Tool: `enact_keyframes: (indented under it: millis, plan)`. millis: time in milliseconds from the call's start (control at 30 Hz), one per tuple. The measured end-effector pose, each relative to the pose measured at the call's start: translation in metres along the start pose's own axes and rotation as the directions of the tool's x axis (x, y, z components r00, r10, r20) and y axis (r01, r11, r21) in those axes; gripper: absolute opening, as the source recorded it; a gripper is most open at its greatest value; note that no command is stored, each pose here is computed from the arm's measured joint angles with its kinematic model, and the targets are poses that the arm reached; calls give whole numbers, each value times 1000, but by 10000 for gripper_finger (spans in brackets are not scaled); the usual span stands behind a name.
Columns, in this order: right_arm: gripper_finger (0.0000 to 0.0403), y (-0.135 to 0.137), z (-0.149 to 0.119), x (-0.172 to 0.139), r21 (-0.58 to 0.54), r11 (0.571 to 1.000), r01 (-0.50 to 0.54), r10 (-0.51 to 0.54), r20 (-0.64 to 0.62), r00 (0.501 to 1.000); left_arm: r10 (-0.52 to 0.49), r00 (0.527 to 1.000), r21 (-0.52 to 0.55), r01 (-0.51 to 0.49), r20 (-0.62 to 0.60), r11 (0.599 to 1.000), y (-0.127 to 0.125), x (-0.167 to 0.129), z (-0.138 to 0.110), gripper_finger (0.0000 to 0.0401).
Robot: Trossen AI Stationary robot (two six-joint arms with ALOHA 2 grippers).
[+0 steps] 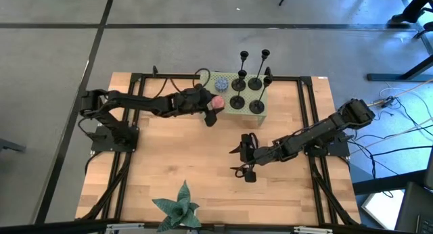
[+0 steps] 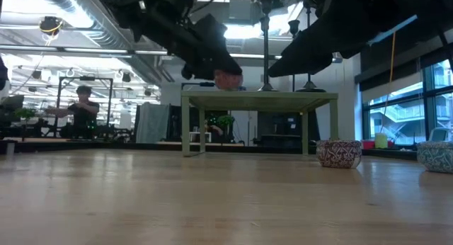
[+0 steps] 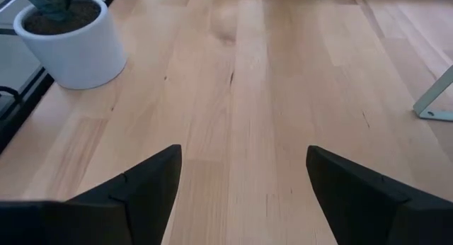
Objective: Pick & Place candle stick holders
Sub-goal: Put the red scented candle on the shelf
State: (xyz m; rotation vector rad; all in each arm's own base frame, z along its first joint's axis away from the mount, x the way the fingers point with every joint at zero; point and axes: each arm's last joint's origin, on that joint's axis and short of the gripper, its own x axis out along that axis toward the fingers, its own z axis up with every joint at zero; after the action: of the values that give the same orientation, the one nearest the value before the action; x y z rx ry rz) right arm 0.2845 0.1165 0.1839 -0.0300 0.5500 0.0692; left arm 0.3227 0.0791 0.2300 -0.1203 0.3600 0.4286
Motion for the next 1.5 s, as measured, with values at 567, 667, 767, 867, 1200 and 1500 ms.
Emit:
enact_keyframes:
  millis: [567, 667, 767, 867, 1200, 1500]
  plan:
    - [305, 0, 0, 0, 2, 1000, 0, 0, 0, 1000, 4, 998, 43, -7, 67, 999, 2, 6, 3, 299]
    - [305, 0, 0, 0, 3, 1000, 0, 0, 2, 1000, 3, 997, 58, -7, 72, 998, 2, 6, 4, 299]
    - [305, 0, 0, 0, 1, 1000, 0, 0, 2, 1000, 1, 998, 48, -4, 66, 999, 1, 6, 3, 299]
    - [305, 0, 0, 0, 1, 1000, 0, 0, 2, 1000, 2, 998, 39, -5, 66, 999, 1, 6, 3, 299]
    - [305, 0, 0, 0, 0, 1000, 0, 0, 3, 1000, 31, 998, 11, -32, 58, 999, 1, 21, -9, 299]
    - [305, 0, 0, 0, 0, 1000, 0, 0, 0, 1000, 37, 998, 28, -38, 51, 999, 8, 24, -10, 299]
